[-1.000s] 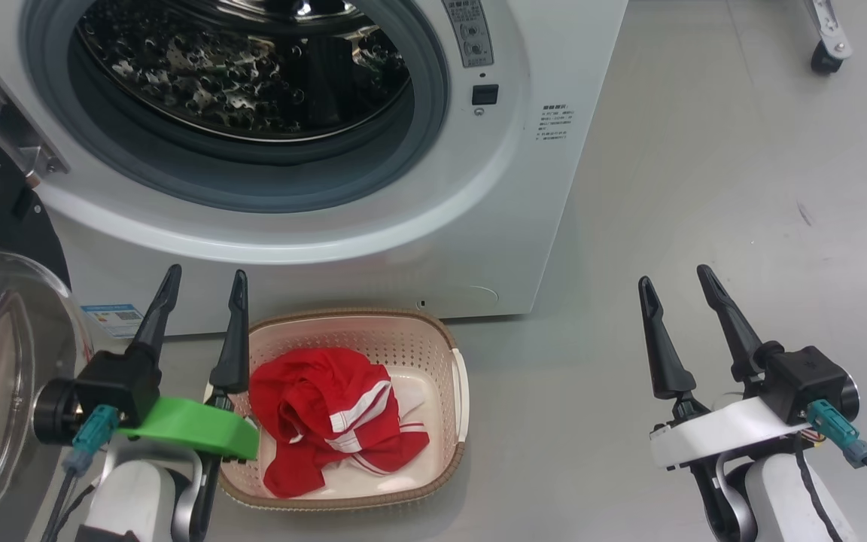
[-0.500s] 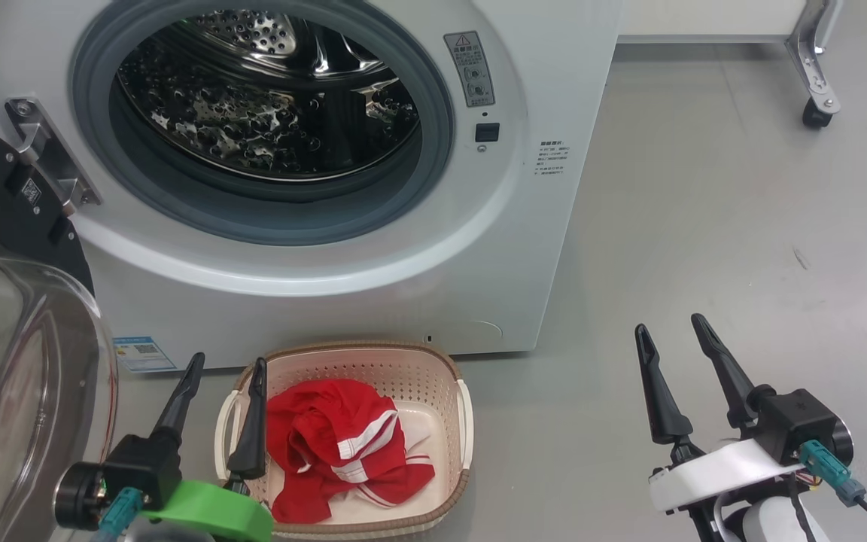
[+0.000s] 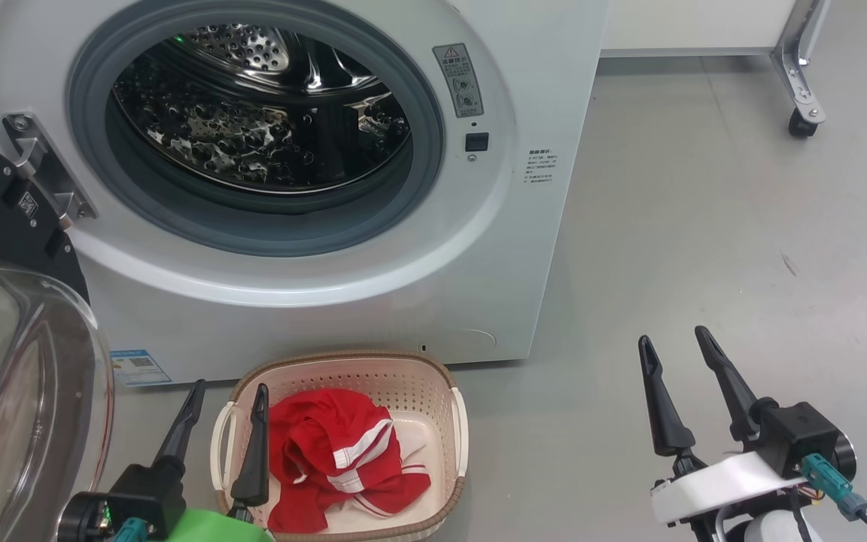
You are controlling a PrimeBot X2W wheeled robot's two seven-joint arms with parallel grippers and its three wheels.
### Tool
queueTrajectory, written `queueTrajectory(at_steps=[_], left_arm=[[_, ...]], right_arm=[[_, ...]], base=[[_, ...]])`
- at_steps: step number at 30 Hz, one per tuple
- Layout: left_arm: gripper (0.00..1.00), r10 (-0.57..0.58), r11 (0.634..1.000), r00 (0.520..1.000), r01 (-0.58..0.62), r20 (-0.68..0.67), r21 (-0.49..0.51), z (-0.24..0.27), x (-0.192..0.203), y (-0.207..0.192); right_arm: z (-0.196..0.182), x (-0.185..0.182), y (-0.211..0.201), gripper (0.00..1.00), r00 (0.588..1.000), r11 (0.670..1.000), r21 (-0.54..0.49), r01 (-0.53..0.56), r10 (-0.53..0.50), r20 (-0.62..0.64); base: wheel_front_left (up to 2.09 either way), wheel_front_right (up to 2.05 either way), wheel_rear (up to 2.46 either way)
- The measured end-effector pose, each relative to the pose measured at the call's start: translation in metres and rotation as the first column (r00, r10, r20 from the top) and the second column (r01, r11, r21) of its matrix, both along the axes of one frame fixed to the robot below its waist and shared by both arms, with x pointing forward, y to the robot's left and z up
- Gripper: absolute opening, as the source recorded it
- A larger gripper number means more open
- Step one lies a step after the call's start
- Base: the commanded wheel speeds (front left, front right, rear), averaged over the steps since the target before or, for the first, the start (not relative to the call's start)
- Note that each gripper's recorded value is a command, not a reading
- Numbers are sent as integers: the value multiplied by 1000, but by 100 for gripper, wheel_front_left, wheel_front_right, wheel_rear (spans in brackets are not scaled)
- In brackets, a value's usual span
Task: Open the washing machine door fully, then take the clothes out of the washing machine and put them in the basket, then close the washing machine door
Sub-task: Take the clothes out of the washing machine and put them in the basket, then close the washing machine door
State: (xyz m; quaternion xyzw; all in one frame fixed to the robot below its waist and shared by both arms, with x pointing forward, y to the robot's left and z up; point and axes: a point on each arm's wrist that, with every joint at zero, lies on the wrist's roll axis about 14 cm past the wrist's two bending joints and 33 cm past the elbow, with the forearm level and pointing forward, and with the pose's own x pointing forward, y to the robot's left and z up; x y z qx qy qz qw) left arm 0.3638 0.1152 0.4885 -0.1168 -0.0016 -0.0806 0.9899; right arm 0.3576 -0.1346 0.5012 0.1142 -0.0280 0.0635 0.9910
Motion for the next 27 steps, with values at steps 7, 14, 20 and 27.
queueTrajectory(at_steps=[7, 14, 20, 27], left_arm=[[100, -5, 1000, 1000, 5, 5, -2, 2, -2, -3], [100, 2, 1000, 1000, -2, 13, 1, 6, -2, -4], [100, 7, 1000, 1000, -7, 8, 4, 5, -4, -4], [100, 9, 1000, 1000, -9, 17, 8, 8, -4, -5]], right_arm=[[-2, -5, -1, 100, 1000, 1000, 2, 9, -9, -8], [-1, -6, -2, 100, 1000, 1000, 5, 14, -14, -6], [-1, -6, -3, 100, 1000, 1000, 5, 16, -16, -5], [0, -6, -3, 100, 1000, 1000, 5, 16, -16, -1]], base=[[0, 0, 0], [0, 0, 0], [0, 0, 0], [-6, 6, 0]])
